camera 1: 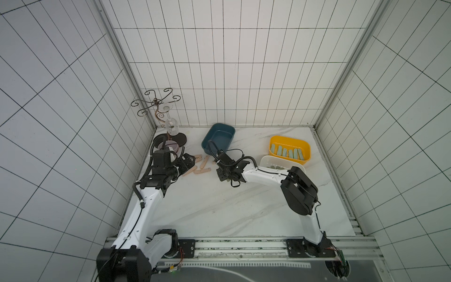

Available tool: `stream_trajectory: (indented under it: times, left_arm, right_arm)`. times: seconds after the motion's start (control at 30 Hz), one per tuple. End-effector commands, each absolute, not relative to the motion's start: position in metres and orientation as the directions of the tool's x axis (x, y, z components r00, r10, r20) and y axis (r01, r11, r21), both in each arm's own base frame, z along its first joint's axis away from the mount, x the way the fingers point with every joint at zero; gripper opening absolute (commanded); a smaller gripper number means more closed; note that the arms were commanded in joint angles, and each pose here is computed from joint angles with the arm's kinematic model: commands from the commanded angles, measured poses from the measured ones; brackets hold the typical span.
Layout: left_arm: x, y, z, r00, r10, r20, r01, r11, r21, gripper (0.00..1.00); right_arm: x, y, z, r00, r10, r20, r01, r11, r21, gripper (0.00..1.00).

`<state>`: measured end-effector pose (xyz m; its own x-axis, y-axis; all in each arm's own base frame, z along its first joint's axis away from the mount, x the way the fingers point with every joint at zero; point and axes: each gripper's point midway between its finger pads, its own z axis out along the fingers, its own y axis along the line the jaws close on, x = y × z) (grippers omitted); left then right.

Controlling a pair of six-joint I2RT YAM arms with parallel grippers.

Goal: Place the fruit knives into the storage box by color
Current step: Pick up the fruit knife from the center of the board, then place the fruit knife in the storage box.

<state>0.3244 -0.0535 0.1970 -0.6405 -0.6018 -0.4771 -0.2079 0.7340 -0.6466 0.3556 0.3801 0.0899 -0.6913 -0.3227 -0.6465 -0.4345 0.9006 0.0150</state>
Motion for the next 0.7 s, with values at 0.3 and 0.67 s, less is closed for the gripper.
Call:
stream_trajectory:
  times: [0.3,0.67]
  left_arm:
    - [0.321,-0.089,0.225,-0.662,-0.542,-0.517,-0.101,0.749,-0.655,0.97]
    - [0.320,-0.110,0.238,-0.685,-0.508,-0.522,-0.042,0.743,-0.668,0.97]
  right_arm:
    - [0.363,0.198,0.147,-0.696,-0.056,-0.716,-0.132,0.990,0.051,0.17]
    - [0.350,0.054,0.135,-0.727,0.077,-0.682,0.111,0.994,-0.006,0.17]
